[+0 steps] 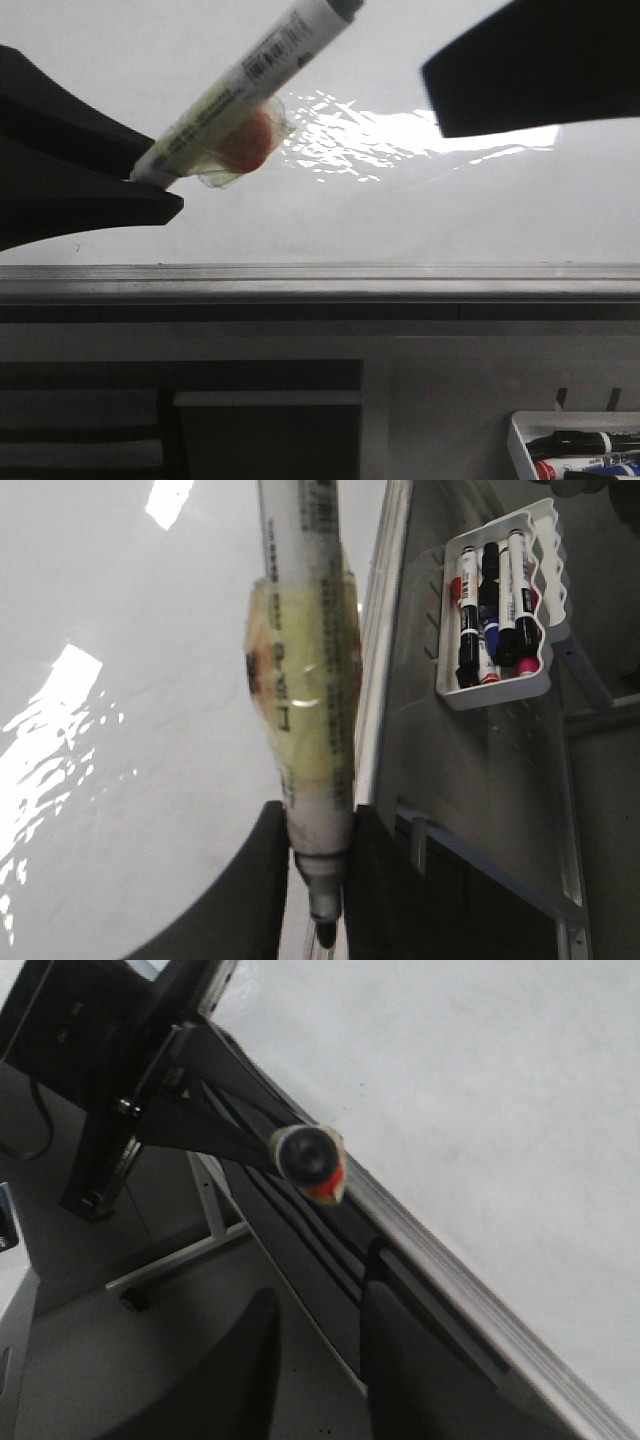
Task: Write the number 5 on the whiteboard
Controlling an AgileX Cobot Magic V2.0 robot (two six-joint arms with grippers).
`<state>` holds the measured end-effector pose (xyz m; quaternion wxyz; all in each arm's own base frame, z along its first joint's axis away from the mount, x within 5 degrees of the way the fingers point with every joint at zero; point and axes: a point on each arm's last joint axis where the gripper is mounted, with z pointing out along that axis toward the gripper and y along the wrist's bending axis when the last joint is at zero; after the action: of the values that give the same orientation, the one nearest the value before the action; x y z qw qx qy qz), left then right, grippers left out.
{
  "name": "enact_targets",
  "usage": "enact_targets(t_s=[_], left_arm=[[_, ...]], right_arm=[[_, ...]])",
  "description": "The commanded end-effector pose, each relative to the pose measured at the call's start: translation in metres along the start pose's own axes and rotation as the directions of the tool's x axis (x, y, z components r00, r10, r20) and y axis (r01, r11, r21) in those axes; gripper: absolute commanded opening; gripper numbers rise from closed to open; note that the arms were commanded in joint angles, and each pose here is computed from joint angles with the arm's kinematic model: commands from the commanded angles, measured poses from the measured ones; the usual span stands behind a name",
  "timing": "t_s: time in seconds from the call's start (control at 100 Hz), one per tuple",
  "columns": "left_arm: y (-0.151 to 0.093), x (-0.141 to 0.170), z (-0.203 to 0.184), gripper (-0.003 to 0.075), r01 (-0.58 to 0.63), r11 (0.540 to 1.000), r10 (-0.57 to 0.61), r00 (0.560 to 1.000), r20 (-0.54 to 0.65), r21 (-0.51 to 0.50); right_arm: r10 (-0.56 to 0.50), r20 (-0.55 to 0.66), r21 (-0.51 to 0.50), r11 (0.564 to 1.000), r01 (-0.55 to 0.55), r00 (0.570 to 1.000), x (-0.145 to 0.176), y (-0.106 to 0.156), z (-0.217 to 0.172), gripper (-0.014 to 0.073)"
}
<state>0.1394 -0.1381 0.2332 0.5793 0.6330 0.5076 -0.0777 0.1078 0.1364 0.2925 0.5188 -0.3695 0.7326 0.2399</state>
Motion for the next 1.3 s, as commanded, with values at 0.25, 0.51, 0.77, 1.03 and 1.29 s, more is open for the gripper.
enact_targets(t_s=[0.25, 0.51, 0.77, 1.03, 1.29], left_arm=[[0.007, -0.014, -0.002, -0.0020, -0.010, 1.000, 0.013, 0.995, 0.100, -0.026], [0.007, -0.014, -0.002, -0.0020, -0.010, 1.000, 0.013, 0.995, 0.098, -0.026], [0.007, -0.014, -0.002, -0.0020, -0.010, 1.000, 0.013, 0.995, 0.098, -0.026], [0.008, -0.014, -0.002, -0.0020, -0.008, 1.000, 0.011, 0.995, 0.103, -0.027], [0.013, -0.019, -0.003, 0.0175, 0.114, 0.992, -0.102, 0.981, 0.165, -0.063]], right_arm=[[-0.017, 0.124, -0.017, 1.000, 0.019, 0.992, -0.042, 0.003, 0.022, 0.0315], [-0.026, 0.103, -0.048, 0.998, 0.031, 0.994, -0.047, 0.011, 0.033, 0.0315], [-0.024, 0.080, -0.049, 0.998, 0.028, 0.997, -0.045, 0.011, 0.034, -0.0061], [-0.024, 0.085, -0.049, 0.998, 0.028, 0.996, -0.045, 0.011, 0.035, -0.0062], [0.004, 0.078, -0.052, 0.999, 0.000, 0.997, -0.044, 0.011, 0.036, -0.0062]])
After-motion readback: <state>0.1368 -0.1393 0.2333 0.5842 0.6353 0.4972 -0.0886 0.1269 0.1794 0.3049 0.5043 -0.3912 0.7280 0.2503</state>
